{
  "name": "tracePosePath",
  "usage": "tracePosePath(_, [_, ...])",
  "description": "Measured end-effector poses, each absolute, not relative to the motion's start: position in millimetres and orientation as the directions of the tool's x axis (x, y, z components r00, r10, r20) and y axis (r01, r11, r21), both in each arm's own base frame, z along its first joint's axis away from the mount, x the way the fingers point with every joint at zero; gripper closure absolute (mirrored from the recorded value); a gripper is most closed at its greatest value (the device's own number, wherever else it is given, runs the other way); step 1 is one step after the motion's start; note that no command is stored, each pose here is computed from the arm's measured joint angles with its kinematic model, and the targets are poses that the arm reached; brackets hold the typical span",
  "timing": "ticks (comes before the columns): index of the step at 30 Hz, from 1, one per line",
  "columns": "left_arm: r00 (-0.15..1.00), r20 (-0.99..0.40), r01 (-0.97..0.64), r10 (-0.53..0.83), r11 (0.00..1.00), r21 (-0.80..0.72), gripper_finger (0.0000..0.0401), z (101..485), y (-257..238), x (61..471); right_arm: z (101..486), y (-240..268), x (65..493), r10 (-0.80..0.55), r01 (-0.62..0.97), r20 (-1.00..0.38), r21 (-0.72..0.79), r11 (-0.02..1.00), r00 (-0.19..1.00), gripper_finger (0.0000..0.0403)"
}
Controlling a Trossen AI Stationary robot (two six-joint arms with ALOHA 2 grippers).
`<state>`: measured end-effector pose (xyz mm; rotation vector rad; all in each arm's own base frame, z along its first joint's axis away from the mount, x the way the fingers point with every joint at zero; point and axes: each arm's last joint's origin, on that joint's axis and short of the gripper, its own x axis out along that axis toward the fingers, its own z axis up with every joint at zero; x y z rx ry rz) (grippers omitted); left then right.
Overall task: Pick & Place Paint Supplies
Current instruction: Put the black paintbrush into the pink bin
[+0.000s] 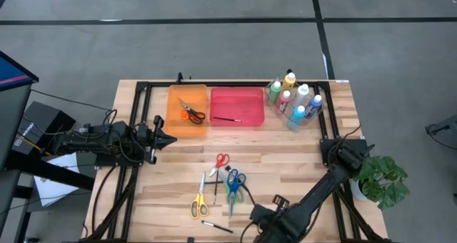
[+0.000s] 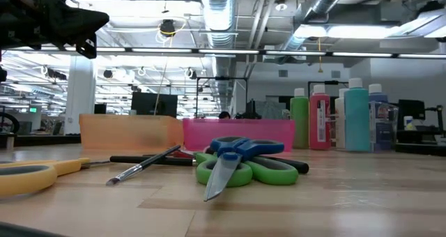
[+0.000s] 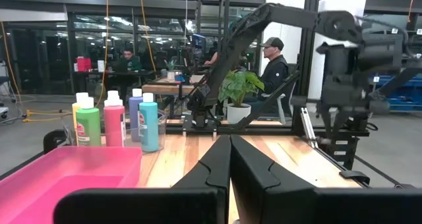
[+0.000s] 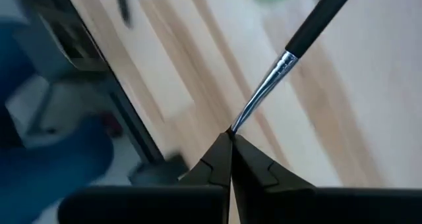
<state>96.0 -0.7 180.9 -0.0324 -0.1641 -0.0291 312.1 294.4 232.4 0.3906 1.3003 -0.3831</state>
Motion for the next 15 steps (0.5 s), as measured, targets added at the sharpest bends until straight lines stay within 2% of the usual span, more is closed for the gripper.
tracePosePath(6, [0.986, 0.164, 0.032, -0.026, 0.999, -0.030, 0.0399, 181, -1, 96, 262, 292, 322, -0.001, 0.311, -0.895, 0.154, 0.938, 0.447, 0.0403])
tracePosePath(11, [0.986, 0.164, 0.032, -0.027, 0.999, -0.030, 0.0399, 181, -1, 96, 269, 295, 337, 0.082, 0.110, -0.833, 0.168, 0.980, 0.547, 0.0403])
tracePosePath(15, [0.986, 0.164, 0.032, -0.026, 0.999, -0.030, 0.0399, 181, -1, 96, 270, 297, 348, 0.140, 0.012, -0.797, 0.181, 0.983, 0.588, 0.0403])
